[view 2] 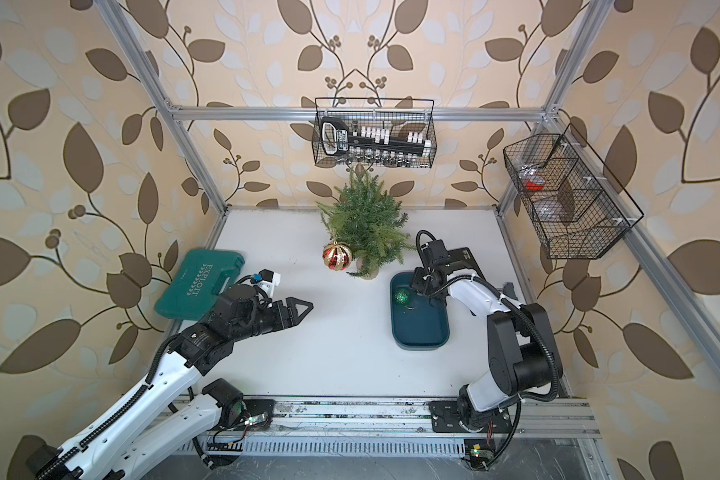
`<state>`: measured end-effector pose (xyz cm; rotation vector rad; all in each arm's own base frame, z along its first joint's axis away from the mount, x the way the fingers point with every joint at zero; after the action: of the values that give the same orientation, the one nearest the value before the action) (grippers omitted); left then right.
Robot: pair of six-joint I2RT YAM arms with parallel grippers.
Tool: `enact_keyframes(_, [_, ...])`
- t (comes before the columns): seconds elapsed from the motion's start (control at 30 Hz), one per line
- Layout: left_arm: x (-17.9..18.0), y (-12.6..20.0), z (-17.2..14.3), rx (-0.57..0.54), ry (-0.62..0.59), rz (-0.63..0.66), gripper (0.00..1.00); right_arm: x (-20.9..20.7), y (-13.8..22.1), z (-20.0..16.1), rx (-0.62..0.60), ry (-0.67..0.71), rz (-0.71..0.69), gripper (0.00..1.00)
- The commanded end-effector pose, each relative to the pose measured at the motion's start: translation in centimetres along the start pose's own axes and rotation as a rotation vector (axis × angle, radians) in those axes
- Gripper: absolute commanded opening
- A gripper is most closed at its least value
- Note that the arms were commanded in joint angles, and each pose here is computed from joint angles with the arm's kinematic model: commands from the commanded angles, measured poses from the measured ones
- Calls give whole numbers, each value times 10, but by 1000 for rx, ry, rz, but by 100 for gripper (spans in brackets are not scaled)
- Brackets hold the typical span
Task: Decorate the small christmas tree with ornaments
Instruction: Pick up an ornament from the container.
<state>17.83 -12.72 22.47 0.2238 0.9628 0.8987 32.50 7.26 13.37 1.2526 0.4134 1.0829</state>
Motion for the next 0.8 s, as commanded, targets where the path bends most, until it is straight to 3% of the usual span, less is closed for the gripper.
enact_keyframes(0.0, [-7,1,4,-17,-1,-38,79,7,-3,6,-28,27,-21,69])
enact_keyframes(0.57, [-5,1,1,-12,7,-32,79,11,-31,4,-21,66,-103,68])
enact_keyframes(0.77, [-4,1,1,-12,10,-30,78,11,-33,1,-14,79,-96,59])
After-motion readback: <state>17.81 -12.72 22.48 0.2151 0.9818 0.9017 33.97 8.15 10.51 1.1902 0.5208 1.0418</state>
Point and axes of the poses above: each gripper's point midway between its finger pads, its own y axis back along the fingers, its own x axis along the line the jaws close on, z = x × y, the point moved 7 cm from there along y, back along the fingers, and after that the axes turned 9 degrees about -y, right-handed, at the moved point
